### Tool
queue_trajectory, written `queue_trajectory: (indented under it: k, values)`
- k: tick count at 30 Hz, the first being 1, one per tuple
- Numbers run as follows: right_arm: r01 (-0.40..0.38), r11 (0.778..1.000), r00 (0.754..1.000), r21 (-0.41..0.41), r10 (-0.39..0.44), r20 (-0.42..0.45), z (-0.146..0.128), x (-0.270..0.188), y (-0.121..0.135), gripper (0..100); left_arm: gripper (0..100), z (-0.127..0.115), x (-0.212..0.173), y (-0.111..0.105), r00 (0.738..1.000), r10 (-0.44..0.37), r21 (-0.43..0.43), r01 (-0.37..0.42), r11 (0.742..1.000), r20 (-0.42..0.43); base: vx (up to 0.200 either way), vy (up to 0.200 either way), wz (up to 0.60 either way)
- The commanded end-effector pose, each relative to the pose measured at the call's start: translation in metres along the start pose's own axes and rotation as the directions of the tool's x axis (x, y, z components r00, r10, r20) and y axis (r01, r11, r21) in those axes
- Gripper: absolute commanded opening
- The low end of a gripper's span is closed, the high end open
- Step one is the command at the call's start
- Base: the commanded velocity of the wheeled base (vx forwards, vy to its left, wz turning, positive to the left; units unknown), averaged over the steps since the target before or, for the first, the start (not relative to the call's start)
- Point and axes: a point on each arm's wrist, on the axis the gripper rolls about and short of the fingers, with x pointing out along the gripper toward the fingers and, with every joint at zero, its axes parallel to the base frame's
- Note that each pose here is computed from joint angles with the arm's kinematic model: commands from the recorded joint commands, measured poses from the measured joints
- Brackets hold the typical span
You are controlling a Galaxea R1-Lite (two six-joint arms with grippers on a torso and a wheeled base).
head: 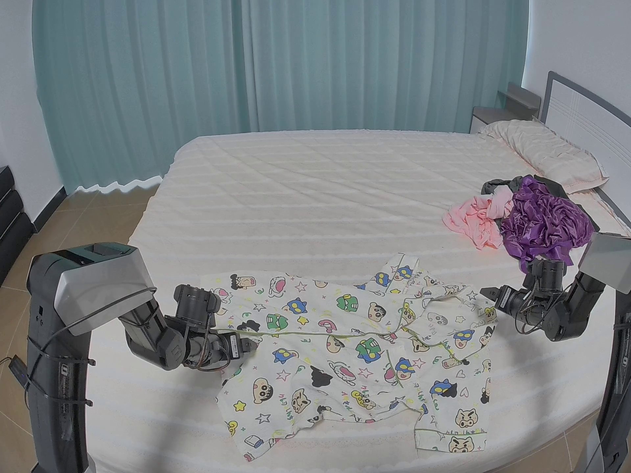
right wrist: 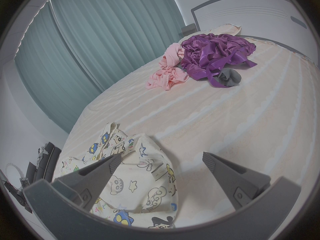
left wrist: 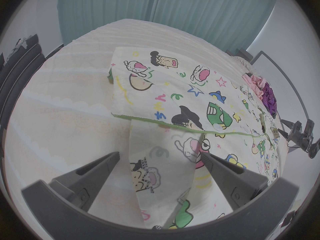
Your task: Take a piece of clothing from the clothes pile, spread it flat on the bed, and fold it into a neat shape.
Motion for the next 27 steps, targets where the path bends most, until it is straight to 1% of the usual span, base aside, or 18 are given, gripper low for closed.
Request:
queue_trajectory:
  k: [1, 6, 7, 11, 15, 19, 23, 27]
  values:
    - [-0.001, 1.0, 1.0, 0.001, 0.001, 0.001, 0.0, 0.0, 0.0, 100, 100, 0.002, 0.003, -0.003, 1.0, -0.004, 0.004, 0.004, 1.0, 0.003, 0.0, 0.0, 0.0]
    - [-0.003, 1.0, 1.0, -0.001, 0.003, 0.006, 0.001, 0.0, 0.0, 100, 100, 0.005, 0.004, -0.004, 1.0, -0.003, 0.003, 0.003, 1.0, 0.004, 0.0, 0.0, 0.0]
    - [-0.003, 1.0, 1.0, -0.001, 0.003, 0.012, 0.002, 0.0, 0.0, 100, 0, 0.007, 0.005, -0.004, 1.0, 0.005, 0.001, -0.005, 1.0, -0.011, 0.0, 0.0, 0.0]
    - [-0.004, 1.0, 1.0, -0.002, 0.004, 0.015, 0.002, -0.001, 0.0, 100, 0, 0.006, 0.005, -0.004, 1.0, 0.019, -0.003, -0.019, 1.0, -0.012, 0.0, 0.0, 0.0]
    - [-0.003, 1.0, 1.0, -0.001, 0.003, 0.012, 0.002, 0.0, 0.0, 100, 0, 0.004, 0.004, -0.004, 0.997, 0.078, -0.045, -0.077, 0.996, 0.007, 0.0, 0.0, 0.0]
    - [-0.003, 1.0, 1.0, 0.0, 0.003, 0.014, 0.002, -0.001, 0.0, 100, 0, 0.0, 0.002, -0.002, 0.992, 0.126, -0.046, -0.126, 0.991, 0.01, 0.0, 0.0, 0.0]
    - [-0.004, 1.0, 1.0, 0.0, 0.004, 0.012, 0.002, -0.001, 0.0, 100, 0, -0.004, -0.002, 0.001, 0.99, 0.139, -0.038, -0.139, 0.99, 0.001, 0.0, 0.0, 0.0]
    - [-0.005, 1.0, 1.0, 0.0, 0.005, 0.013, 0.002, -0.001, 0.0, 100, 0, 0.001, -0.01, 0.003, 0.99, 0.143, -0.045, -0.142, 0.989, 0.016, 0.0, 0.0, 0.0]
